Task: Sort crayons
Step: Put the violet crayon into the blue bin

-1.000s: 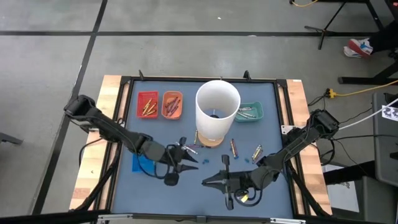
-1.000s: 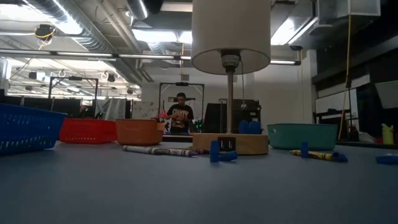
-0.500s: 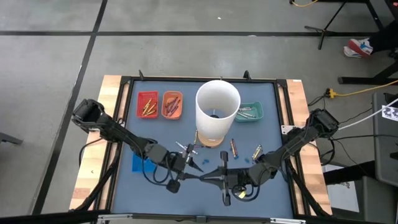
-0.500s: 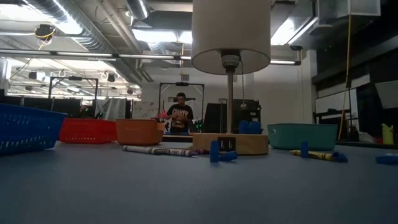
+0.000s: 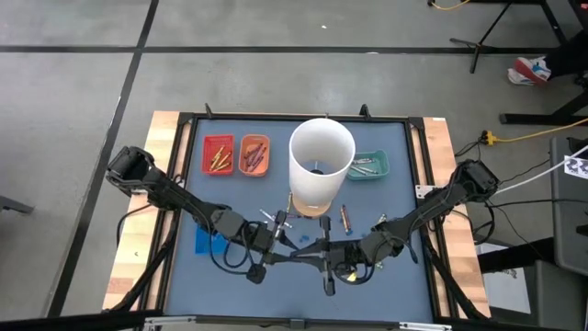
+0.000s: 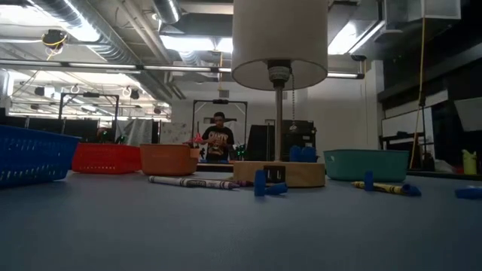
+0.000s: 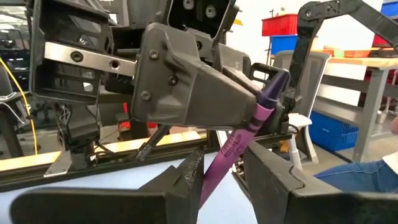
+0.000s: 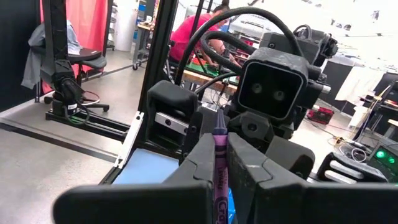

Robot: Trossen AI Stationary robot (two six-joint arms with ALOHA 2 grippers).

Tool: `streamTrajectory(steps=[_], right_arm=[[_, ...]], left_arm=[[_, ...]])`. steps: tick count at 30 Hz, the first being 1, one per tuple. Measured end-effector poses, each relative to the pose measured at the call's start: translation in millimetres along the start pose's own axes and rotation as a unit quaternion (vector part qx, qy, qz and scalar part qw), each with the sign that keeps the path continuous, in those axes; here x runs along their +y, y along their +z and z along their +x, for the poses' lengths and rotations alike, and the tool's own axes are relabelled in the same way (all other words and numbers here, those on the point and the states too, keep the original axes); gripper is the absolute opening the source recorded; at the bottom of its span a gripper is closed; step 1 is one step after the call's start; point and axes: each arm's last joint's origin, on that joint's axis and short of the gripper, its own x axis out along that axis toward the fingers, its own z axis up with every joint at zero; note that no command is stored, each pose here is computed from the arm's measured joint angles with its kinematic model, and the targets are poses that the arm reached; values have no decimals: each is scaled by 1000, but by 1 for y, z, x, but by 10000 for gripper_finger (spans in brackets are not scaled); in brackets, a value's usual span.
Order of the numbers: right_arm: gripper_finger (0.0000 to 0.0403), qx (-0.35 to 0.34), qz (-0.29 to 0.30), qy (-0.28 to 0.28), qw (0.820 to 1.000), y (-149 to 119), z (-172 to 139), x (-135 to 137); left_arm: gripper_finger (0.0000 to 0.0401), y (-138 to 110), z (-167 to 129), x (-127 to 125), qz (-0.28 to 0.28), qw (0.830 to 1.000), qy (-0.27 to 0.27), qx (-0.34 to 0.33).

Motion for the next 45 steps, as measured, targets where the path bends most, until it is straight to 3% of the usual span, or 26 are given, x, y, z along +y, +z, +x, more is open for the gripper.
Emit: streamTrajectory(steps=[8,19,28,39,45], right_arm=[[21,-1,0,4,1000,0,0,-1],[21,-1,3,4,1000,0,0,0],[24,-1,18,4,1000,0,0,0],[132,25,7,15,1000,-5,0,2],[151,81,57,33,995,-16,-3,9]], left_arm=[[87,0,0,0,24,1000,2,1],[19,0,0,0,27,1000,2,2],[12,0,0,0,26,1000,2,2],[11,-3,0,1,13,1000,11,17],[11,-7,-3,2,1,998,17,55]])
